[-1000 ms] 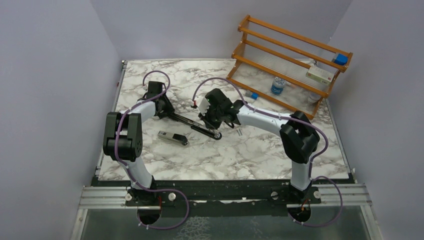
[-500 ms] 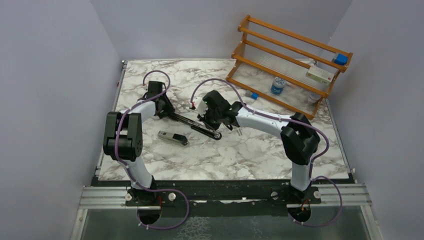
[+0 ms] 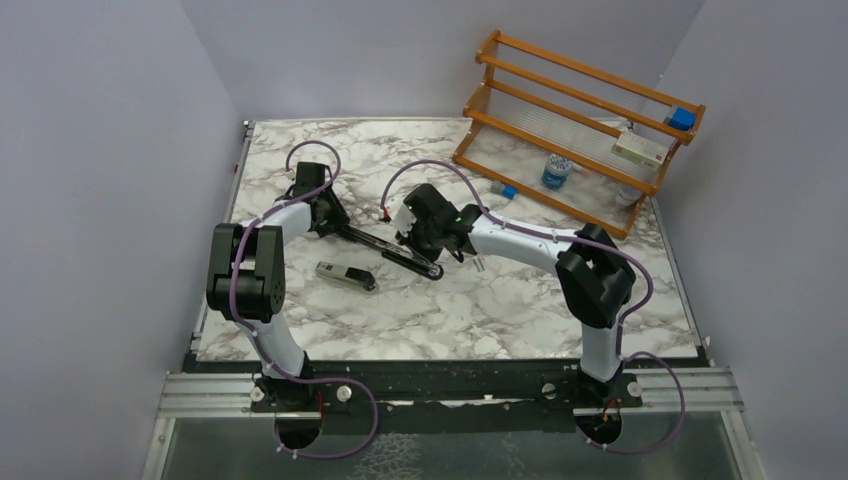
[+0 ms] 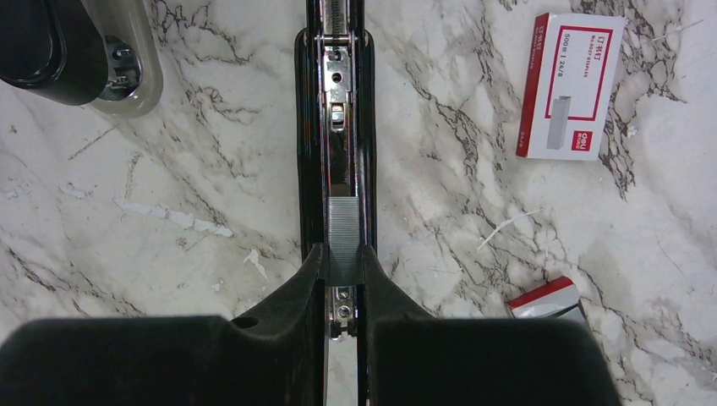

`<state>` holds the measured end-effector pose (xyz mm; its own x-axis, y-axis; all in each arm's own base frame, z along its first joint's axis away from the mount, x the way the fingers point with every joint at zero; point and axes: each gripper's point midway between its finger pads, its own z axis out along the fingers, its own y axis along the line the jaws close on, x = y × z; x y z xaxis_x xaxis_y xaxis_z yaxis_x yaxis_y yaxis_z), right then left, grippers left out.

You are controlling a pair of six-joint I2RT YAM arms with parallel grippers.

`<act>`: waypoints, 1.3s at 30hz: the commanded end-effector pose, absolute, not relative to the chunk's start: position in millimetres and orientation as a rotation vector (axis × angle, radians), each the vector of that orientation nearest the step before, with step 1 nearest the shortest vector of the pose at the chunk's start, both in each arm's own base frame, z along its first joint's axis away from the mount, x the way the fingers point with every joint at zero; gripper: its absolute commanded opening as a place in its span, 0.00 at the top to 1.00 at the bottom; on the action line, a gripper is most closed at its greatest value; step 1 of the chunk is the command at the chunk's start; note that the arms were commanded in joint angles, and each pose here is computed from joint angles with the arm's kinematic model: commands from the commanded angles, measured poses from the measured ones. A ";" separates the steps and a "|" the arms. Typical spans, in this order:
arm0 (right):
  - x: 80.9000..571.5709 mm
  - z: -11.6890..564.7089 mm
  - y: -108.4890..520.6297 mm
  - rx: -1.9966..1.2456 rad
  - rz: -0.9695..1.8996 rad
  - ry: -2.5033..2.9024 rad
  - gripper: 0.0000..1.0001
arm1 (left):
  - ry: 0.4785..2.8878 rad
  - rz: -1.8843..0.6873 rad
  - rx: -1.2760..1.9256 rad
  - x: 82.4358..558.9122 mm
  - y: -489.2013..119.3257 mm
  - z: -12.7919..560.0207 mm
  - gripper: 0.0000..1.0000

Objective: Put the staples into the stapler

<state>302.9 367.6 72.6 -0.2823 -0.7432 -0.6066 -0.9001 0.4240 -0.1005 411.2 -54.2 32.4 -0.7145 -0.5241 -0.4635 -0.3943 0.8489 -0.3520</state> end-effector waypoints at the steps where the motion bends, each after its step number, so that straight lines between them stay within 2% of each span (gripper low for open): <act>1: 300.7 70.7 373.1 -1.402 0.351 2.110 0.99 | 2.462 -0.316 -0.662 415.3 -53.8 32.0 0.58; 24: 293.4 59.2 375.5 -1.448 0.388 2.139 0.99 | 2.465 -0.315 -0.662 415.1 -53.7 30.9 0.58; 39: 307.1 77.9 372.3 -1.342 0.322 2.112 0.99 | 2.467 -0.316 -0.662 414.8 -54.0 30.5 0.58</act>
